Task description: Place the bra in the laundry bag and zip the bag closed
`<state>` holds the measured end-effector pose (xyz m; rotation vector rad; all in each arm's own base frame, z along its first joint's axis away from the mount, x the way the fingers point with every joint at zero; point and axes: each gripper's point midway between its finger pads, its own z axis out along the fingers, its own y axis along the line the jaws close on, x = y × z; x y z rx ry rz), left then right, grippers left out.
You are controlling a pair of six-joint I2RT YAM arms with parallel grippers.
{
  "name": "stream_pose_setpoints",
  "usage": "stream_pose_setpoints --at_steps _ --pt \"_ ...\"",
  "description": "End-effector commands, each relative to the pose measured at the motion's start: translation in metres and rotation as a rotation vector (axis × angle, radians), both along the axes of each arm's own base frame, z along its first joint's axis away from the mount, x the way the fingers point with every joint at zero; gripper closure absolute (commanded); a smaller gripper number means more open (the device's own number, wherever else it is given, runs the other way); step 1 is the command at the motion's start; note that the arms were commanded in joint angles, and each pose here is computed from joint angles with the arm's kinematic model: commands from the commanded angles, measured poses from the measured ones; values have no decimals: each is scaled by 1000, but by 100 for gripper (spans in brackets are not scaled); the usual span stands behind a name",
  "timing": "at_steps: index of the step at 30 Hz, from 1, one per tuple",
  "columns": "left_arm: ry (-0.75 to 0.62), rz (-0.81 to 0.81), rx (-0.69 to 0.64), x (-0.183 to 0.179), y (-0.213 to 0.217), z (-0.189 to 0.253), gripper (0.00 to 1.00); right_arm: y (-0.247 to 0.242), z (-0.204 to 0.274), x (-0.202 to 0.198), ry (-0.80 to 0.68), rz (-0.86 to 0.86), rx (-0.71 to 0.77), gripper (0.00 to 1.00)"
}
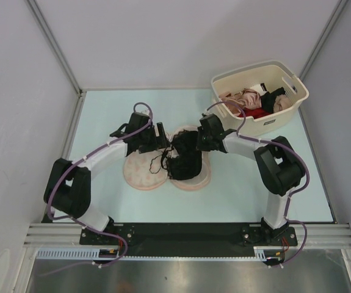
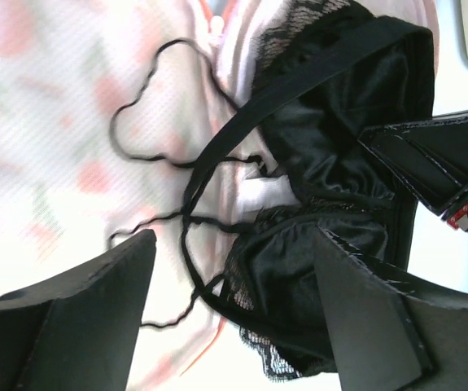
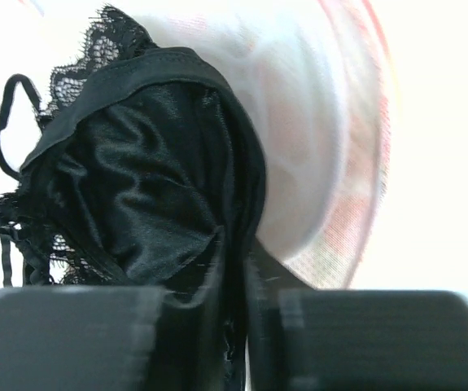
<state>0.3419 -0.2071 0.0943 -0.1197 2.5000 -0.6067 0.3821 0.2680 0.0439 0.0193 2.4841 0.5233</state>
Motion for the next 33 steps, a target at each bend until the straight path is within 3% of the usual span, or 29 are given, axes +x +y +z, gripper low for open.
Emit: stream_pose_setpoints --at_steps 1,7,10,13,16,21,23,28,31,33 --pt "-84 70 47 -2 19 30 12 -4 22 8 -49 -48 12 62" --pt "-38 228 176 -22 82 41 6 -22 58 -10 -114 39 -110 21" --pt "27 346 177 -36 117 29 7 -28 76 -38 -148 81 -177 11" --pt "92 443 197 -46 149 9 10 -30 83 -69 -121 117 -106 9" --pt "128 449 205 -51 160 -7 7 -22 99 -88 -139 171 10 9" --pt "176 439 266 -47 171 -41 9 -31 87 -116 -100 214 55 8" --pt "225 402 271 -48 168 -58 20 -37 85 -123 -104 215 61 8" --pt "269 422 339 -48 178 -80 31 -47 78 -132 -112 211 71 9" --pt "309 424 305 -51 171 -92 45 -58 71 -130 -108 165 54 9" --pt "340 427 297 -53 168 -101 59 -64 68 -123 -104 143 58 9"
